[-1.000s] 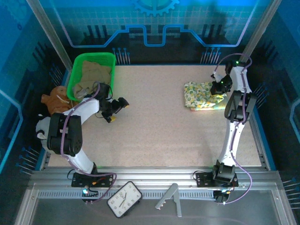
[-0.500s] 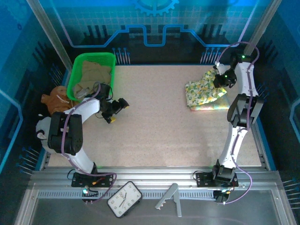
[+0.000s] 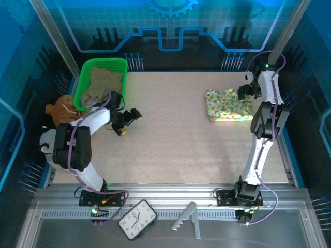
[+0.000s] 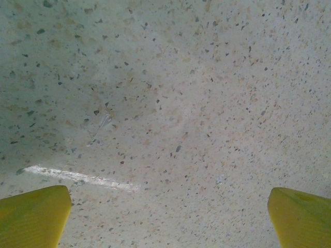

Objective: Fold and stack the skirts

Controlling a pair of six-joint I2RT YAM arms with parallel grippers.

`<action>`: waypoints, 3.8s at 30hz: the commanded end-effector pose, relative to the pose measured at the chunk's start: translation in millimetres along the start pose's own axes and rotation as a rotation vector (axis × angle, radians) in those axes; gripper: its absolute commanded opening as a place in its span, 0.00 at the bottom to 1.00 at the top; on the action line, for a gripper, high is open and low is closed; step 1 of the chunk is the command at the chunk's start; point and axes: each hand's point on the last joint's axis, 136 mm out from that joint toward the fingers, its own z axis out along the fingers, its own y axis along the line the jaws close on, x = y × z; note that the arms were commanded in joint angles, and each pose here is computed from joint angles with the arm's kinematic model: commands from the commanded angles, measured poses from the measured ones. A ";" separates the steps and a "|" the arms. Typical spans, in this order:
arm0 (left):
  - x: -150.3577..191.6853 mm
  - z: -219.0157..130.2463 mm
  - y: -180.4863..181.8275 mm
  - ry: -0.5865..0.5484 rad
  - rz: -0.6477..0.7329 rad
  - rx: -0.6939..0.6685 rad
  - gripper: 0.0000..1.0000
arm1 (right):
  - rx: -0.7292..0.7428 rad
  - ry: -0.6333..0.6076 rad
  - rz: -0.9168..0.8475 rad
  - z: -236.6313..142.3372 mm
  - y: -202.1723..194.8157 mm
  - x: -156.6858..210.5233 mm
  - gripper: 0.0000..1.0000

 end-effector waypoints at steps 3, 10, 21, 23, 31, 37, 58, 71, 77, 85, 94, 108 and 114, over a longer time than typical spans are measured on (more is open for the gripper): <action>-3.7 -3.1 -2.4 0.000 0.007 -0.011 0.99 | -0.310 -0.092 -0.026 -49.4 87.3 3.2 0.98; -4.7 -3.1 -3.5 0.003 0.012 -0.013 0.99 | -0.275 0.050 -0.110 -15.5 148.5 25.2 0.95; -2.9 6.1 1.3 0.016 -0.001 -0.015 0.99 | 0.003 0.078 -0.090 10.8 182.5 25.4 0.97; -1.9 7.0 2.7 0.018 0.000 -0.017 0.99 | 0.034 0.076 -0.101 14.8 187.6 25.3 0.92; 1.2 12.0 7.5 0.027 -0.008 -0.021 0.99 | 0.093 0.132 -0.155 30.8 195.1 35.7 0.88; 1.0 11.8 7.3 0.028 -0.001 -0.023 0.99 | 0.137 0.172 -0.234 28.3 185.8 48.4 0.46; 0.6 12.1 9.5 0.030 -0.005 -0.025 0.99 | -0.011 0.226 -0.370 -12.8 151.9 69.0 0.33; 1.6 13.7 11.8 0.036 -0.010 -0.030 0.99 | -0.166 -0.004 -0.114 -30.1 162.6 24.3 0.66; 1.7 14.4 11.7 0.038 -0.014 -0.028 0.99 | -0.321 -0.028 0.085 -19.0 152.2 14.1 0.63; 0.2 12.7 9.5 0.036 -0.008 -0.028 0.99 | -0.162 0.108 0.124 36.1 125.1 27.2 0.55; 0.8 17.8 8.6 0.054 -0.009 -0.022 0.99 | -0.113 0.231 0.241 88.6 129.1 27.2 0.62; 0.6 -9.1 -25.9 0.050 0.062 0.082 0.99 | -0.084 0.193 0.563 90.1 89.4 22.8 0.78; -3.5 -64.2 -64.4 -0.021 0.133 0.186 0.99 | -0.141 0.085 0.484 64.1 89.9 -14.9 0.82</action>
